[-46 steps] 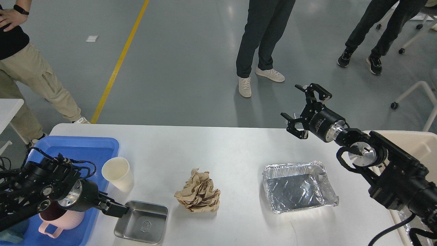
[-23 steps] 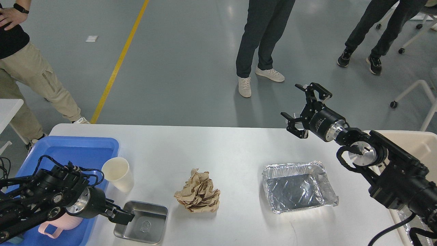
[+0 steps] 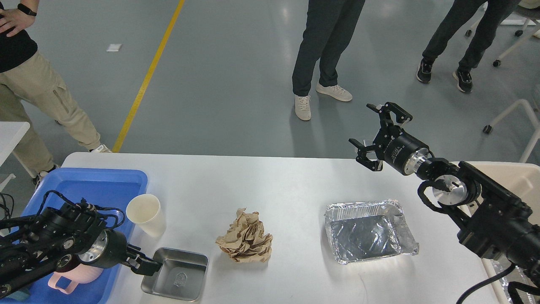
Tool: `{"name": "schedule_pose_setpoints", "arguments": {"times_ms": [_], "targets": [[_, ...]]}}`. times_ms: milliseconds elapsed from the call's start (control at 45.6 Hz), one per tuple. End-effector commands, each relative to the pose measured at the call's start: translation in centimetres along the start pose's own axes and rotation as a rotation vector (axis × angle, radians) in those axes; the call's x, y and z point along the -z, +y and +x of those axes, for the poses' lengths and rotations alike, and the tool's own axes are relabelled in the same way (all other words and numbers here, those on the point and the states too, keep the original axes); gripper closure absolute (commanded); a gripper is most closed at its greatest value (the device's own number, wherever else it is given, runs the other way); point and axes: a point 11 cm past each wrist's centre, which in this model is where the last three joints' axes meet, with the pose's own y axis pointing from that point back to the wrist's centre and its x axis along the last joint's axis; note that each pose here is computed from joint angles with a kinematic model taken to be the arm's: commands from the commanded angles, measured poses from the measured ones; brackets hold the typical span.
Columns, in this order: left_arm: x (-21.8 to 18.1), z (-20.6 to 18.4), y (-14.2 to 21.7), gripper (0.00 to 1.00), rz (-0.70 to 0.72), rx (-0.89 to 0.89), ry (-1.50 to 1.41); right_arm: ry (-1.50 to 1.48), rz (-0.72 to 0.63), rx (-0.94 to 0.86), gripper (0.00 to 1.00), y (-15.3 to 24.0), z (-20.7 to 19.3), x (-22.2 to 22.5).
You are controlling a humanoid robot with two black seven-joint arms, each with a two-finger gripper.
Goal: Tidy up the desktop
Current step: 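Move the left gripper to the small steel tray's edge, then grasp the steel tray edge with the left gripper and lift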
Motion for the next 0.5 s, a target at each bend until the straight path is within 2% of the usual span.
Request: {"name": "schedule_pose_setpoints", "arguments": {"times_ms": [0,131,241,351,482], "targets": [[0.55,0.06,-0.24,0.22,0.014,0.000,0.010,0.000,0.002,0.000,0.00,0.00,0.01,0.05],[0.31,0.22,-0.52,0.23,0.007,-0.006,0.008,0.000,0.012,0.001,0.00,-0.03,-0.03,0.24],[-0.12,0.43,-0.84,0.31,-0.002,-0.012,0.001,-0.001,0.011,0.000,0.00,0.01,0.01,0.18],[-0.20,0.57,-0.95,0.42,-0.003,-0.013,0.000,0.000,0.014,0.001,0.00,-0.03,-0.03,0.26],[-0.23,0.43,-0.93,0.66,-0.019,-0.009,0.003,-0.001,0.013,0.001,0.00,0.01,0.00,0.20]]}}
